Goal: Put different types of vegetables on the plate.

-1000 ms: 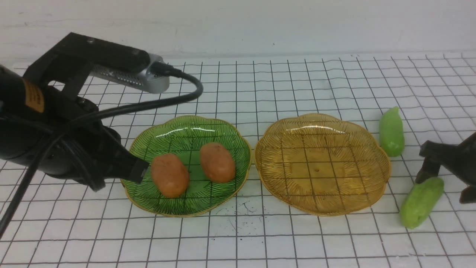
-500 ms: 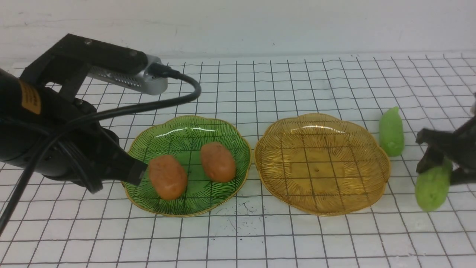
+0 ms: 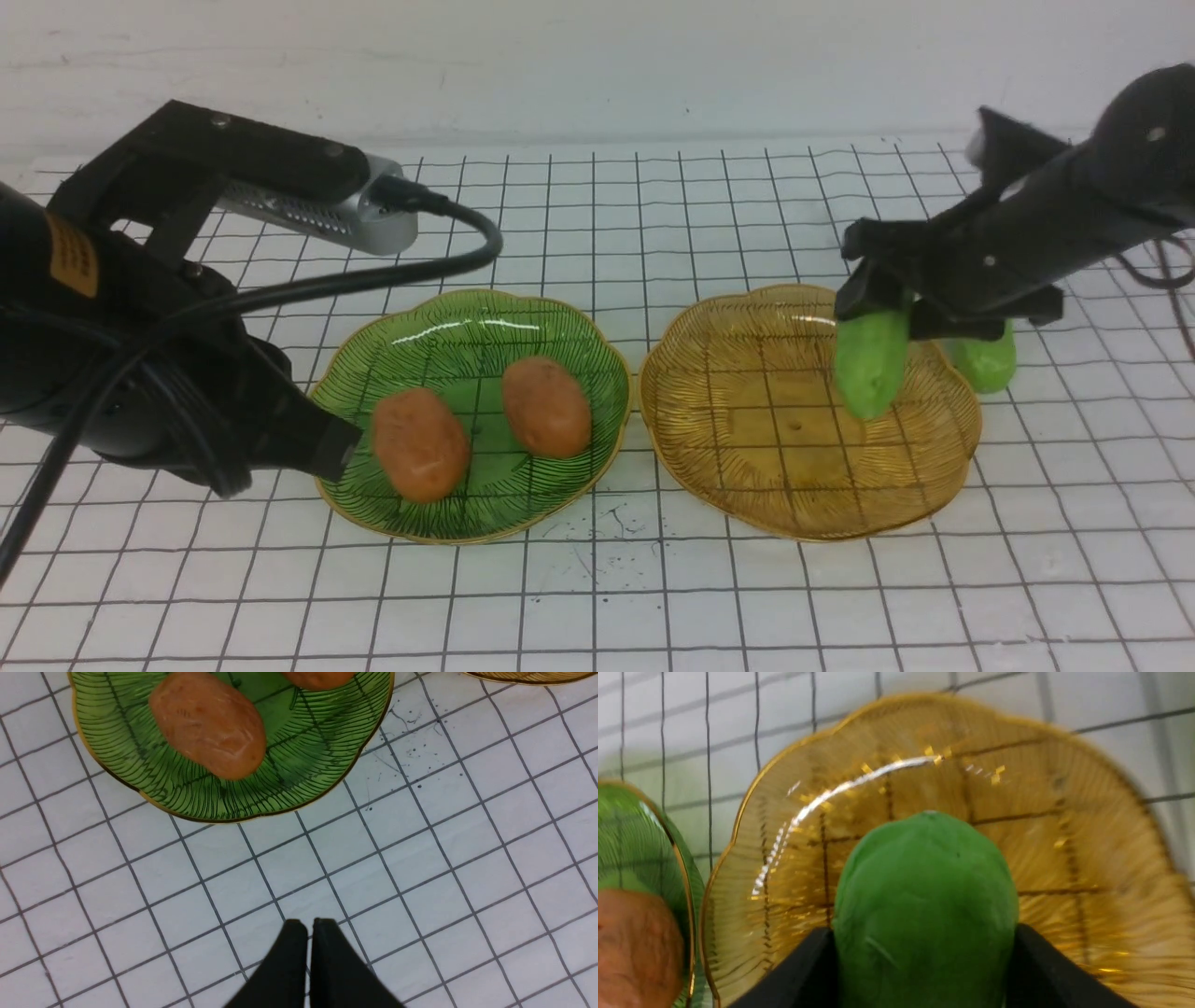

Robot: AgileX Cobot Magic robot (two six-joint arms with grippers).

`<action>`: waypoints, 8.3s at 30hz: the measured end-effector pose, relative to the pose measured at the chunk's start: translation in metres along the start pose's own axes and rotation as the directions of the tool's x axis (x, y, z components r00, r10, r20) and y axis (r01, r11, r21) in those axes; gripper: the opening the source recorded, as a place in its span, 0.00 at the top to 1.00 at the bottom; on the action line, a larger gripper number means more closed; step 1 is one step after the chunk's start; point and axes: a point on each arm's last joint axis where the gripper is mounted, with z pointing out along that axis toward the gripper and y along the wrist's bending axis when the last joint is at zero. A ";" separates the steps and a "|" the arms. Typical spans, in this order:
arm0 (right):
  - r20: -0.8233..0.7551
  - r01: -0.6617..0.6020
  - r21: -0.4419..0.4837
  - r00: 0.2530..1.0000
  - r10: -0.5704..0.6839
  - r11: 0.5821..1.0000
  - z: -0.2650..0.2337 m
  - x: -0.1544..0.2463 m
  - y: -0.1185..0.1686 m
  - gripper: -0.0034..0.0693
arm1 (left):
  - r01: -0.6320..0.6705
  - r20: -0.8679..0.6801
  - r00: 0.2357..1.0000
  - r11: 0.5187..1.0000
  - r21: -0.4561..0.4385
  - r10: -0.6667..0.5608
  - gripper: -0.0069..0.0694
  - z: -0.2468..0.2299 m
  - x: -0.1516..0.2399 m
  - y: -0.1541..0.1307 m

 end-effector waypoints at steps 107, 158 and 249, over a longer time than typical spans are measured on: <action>0.886 0.335 0.159 0.366 -0.284 0.929 -0.290 0.236 -0.040 0.97 | 0.028 0.022 0.999 0.999 -0.016 -0.028 0.92 -0.001 -0.001 0.002; 0.963 0.326 0.200 0.107 -0.247 0.924 -0.279 0.266 -0.058 0.97 | 0.038 0.710 0.704 0.999 -0.035 -0.002 0.92 -0.009 0.161 0.015; 0.662 0.224 0.403 0.598 -0.452 0.887 -0.147 0.297 -0.116 0.97 | 0.294 0.697 0.714 0.932 -0.212 -0.066 0.92 0.091 0.238 0.033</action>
